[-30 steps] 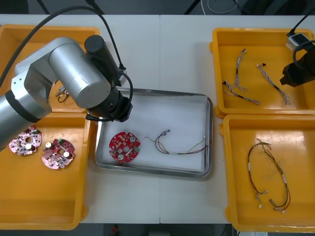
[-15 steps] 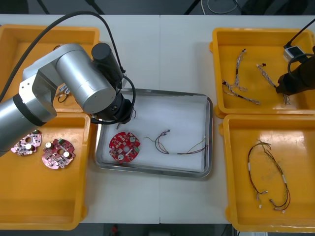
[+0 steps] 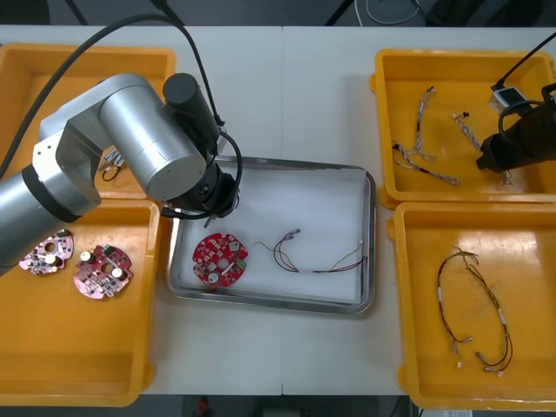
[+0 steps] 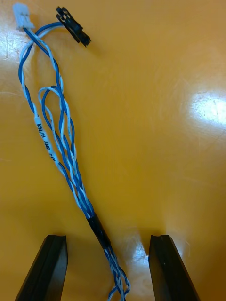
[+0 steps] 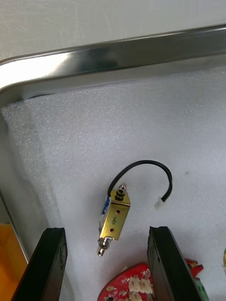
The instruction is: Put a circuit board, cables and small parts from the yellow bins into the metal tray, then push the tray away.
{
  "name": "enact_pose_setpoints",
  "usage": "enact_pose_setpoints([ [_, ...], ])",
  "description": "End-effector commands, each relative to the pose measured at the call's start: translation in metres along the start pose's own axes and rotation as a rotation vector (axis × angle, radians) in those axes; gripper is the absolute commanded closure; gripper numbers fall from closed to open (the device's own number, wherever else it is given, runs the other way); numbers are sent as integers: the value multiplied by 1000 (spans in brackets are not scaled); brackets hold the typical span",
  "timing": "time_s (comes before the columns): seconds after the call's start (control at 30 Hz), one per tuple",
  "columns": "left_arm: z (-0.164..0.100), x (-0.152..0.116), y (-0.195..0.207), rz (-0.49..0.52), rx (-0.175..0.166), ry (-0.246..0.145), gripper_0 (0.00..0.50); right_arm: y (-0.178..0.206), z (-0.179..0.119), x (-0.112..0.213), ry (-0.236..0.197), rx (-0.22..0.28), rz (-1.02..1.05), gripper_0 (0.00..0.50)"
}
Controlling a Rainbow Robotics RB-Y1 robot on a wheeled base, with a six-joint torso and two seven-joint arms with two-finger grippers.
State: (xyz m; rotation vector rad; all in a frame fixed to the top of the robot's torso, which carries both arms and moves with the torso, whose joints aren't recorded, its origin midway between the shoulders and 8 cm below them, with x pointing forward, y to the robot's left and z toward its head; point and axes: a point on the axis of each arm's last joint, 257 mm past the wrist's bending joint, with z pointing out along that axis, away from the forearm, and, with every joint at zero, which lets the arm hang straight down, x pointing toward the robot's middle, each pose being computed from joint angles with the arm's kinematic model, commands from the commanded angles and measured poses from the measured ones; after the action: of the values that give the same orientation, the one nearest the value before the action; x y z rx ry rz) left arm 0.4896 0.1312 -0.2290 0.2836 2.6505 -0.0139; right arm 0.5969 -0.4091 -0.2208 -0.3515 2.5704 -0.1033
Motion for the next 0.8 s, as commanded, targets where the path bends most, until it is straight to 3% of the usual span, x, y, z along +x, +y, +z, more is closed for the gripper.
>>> enact_pose_setpoints([
  [0.03, -45, -29, -23, -121, 44, -77, 0, 3, -3, -16, -18, 11, -26, 123],
  [0.07, -51, -29, -22, -121, 45, -76, 0, 2, -2, -15, -17, 13, -23, 332],
  [0.13, -62, -30, -20, -126, 48, -75, 0, 1, -2, -15, -17, 17, -25, 500],
  [0.3, -90, -37, -3, -153, 51, -78, 0, -6, -4, -13, -11, 31, -23, 500],
  [0.4, -107, -44, 18, -149, 33, -88, 0, -9, -10, -13, -9, 32, -19, 500],
  [0.47, -119, -47, 38, -144, 13, -84, 0, -13, -23, -16, -4, 39, -30, 500],
  [0.63, -137, -51, 73, -162, 0, -69, 0, -10, -55, -25, 5, 45, -73, 500],
  [0.8, -154, -64, 117, -174, -17, -86, 0, 1, -90, -33, 10, 36, -106, 500],
])
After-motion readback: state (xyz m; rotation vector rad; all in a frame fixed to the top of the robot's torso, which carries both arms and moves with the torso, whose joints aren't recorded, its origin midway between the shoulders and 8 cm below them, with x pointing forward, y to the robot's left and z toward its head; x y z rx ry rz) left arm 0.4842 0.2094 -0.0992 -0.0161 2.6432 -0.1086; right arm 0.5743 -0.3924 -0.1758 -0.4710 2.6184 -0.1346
